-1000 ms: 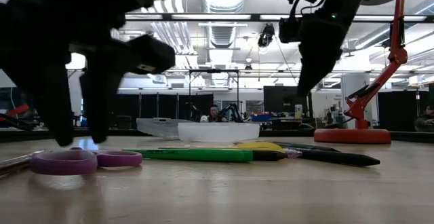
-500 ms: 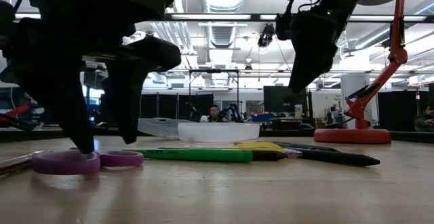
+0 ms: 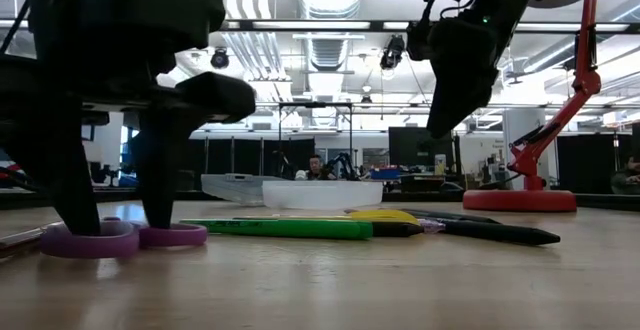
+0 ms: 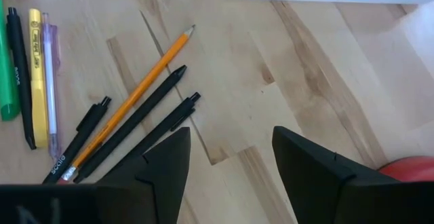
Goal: Pick & place school supplies into a supply box
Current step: Put the violet scissors into the black supply box
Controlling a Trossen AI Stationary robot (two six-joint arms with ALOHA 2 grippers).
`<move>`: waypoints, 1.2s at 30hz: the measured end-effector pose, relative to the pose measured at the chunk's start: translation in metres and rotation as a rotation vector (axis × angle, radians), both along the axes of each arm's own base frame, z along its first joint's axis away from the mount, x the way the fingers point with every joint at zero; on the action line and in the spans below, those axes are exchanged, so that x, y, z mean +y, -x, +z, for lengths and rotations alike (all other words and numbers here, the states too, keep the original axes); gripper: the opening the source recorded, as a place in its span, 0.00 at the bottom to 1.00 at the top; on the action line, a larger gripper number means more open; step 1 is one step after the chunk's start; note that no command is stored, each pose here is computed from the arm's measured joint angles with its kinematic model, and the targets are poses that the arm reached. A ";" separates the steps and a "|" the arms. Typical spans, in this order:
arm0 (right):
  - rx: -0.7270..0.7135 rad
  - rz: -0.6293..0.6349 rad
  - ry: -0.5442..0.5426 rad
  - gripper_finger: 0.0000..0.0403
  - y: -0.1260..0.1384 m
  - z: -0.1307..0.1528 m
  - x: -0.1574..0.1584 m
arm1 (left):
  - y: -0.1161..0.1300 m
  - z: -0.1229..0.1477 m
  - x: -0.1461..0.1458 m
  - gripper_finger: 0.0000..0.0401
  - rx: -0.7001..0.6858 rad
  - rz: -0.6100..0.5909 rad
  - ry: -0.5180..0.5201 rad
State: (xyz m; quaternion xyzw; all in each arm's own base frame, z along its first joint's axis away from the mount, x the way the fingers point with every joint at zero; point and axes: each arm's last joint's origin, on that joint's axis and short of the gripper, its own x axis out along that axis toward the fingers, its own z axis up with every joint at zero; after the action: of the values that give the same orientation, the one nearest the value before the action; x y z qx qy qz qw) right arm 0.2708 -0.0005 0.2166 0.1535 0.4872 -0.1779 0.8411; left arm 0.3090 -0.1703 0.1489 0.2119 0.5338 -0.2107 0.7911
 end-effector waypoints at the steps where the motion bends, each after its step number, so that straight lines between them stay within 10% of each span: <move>1: 0.000 0.000 0.000 0.50 0.000 0.000 0.000 | 0.000 -0.001 0.000 0.33 -0.002 -0.001 0.003; 10: 0.000 0.000 0.000 0.50 0.000 0.000 0.000 | 0.000 -0.003 0.002 0.11 0.007 -0.012 0.025; 26: -0.128 -0.096 0.005 0.50 0.020 0.033 -0.002 | -0.010 0.029 0.018 0.10 0.032 0.039 -0.038; 31: -0.189 -0.197 0.036 0.50 0.043 0.053 -0.004 | -0.006 0.050 0.049 0.10 0.086 0.206 -0.031; 36: -0.230 -0.270 0.043 0.50 0.058 0.064 -0.006 | -0.007 0.086 0.099 0.10 0.001 0.620 0.125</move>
State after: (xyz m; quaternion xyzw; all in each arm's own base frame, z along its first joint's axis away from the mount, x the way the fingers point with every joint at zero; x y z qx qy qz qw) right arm 0.2133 -0.0065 0.2805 0.2188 0.3588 -0.2810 0.8628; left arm 0.3160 -0.0712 0.2346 -0.0101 0.5593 0.0078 0.8289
